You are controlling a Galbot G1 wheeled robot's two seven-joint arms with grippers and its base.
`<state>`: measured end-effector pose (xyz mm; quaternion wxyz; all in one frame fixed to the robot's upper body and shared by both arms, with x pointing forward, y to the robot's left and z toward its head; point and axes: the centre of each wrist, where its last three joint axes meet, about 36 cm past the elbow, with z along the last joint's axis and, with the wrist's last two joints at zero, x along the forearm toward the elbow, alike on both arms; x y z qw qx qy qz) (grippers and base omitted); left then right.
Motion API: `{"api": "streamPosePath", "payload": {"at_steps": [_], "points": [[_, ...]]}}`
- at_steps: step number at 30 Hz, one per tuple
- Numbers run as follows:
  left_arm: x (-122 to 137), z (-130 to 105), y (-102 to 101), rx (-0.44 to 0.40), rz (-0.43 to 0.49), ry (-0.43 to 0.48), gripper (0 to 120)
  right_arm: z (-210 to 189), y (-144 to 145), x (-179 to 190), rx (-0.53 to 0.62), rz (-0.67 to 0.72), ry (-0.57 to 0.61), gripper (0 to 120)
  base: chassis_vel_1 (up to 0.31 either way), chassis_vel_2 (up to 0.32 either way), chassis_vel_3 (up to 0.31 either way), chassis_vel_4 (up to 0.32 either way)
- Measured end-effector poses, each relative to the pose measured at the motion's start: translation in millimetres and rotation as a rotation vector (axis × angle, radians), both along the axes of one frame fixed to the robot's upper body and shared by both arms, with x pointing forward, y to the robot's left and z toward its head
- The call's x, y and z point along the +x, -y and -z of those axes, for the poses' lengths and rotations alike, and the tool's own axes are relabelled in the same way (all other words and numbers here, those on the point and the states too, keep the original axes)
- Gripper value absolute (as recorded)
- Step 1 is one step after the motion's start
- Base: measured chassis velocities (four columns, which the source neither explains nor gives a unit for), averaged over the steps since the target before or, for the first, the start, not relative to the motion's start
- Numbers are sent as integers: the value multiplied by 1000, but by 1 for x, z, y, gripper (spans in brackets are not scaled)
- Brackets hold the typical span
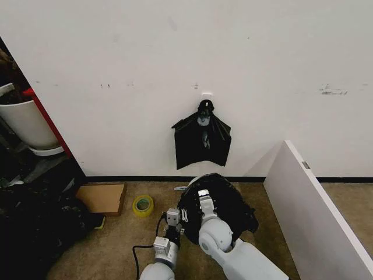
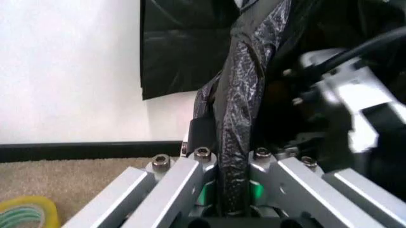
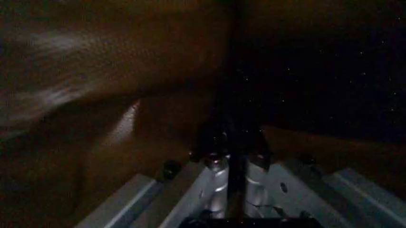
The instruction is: Place the garbage bag over the trash bin.
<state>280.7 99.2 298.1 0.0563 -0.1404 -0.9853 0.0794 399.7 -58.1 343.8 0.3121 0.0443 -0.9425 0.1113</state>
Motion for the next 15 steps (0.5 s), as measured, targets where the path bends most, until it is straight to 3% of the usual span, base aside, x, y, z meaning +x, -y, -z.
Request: {"api": "streamPosePath", "payload": {"at_steps": [15], "points": [[-3,-5,-18,31,30,20,0,5,-21,24,11,21,-36,0,0,0,0,0]]}}
